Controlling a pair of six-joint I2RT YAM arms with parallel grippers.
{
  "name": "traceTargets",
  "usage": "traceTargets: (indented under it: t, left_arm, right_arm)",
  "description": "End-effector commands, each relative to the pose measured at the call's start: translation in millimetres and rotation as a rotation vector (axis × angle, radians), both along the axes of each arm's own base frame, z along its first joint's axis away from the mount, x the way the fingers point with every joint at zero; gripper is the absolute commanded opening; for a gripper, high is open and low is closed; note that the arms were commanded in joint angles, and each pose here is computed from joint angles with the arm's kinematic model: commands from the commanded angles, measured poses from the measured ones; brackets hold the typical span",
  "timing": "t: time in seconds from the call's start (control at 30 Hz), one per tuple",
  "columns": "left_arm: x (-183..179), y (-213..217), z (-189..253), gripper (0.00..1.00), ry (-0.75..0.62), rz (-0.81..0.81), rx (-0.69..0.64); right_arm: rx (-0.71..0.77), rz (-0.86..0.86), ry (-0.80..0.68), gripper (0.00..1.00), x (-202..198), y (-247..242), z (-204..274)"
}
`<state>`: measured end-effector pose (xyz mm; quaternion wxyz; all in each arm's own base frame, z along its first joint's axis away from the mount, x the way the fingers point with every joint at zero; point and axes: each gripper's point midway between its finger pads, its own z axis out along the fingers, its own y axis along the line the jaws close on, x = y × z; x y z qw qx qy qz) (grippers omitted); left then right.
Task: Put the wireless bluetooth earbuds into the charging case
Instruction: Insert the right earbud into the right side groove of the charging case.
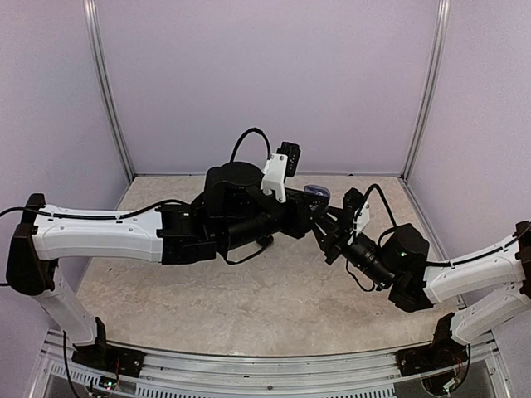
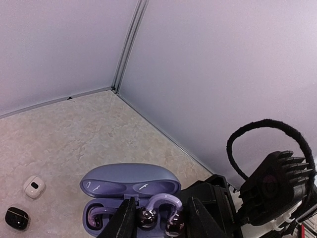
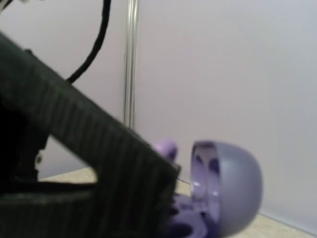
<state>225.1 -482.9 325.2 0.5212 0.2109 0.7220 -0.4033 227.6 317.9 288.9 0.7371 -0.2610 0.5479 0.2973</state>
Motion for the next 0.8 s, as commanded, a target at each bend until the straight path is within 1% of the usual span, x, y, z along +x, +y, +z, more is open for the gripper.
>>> traceTargets:
  t: [0.0,0.13,0.4,0.63,0.77]
  left_arm:
    - [7.9,-2.4,-22.7,0.37,0.040,0.025,0.067]
    - [9.5,-1.1,-24.9,0.38,0.051,0.031,0.070]
    - [9.2,-5.1,-29.1,0.42,0.058,0.019,0.079]
    - [9.8,-5.0,-27.3,0.49,0.053,0.024,0.084]
    - [11.2,-4.1,-26.2,0.51,0.048,0.033,0.087]
  right_arm:
    - [0.140,0.043,-0.045,0.00,-10.7,-2.4,38.9]
    - [0.174,0.053,-0.026,0.00,-12.3,-5.4,43.1]
    - [0.191,0.053,-0.025,0.00,-13.8,-9.4,46.2]
    - [0.195,0.049,-0.018,0.00,-13.9,-11.9,44.5]
    - [0.193,0.050,-0.017,0.00,-14.4,-11.7,43.7]
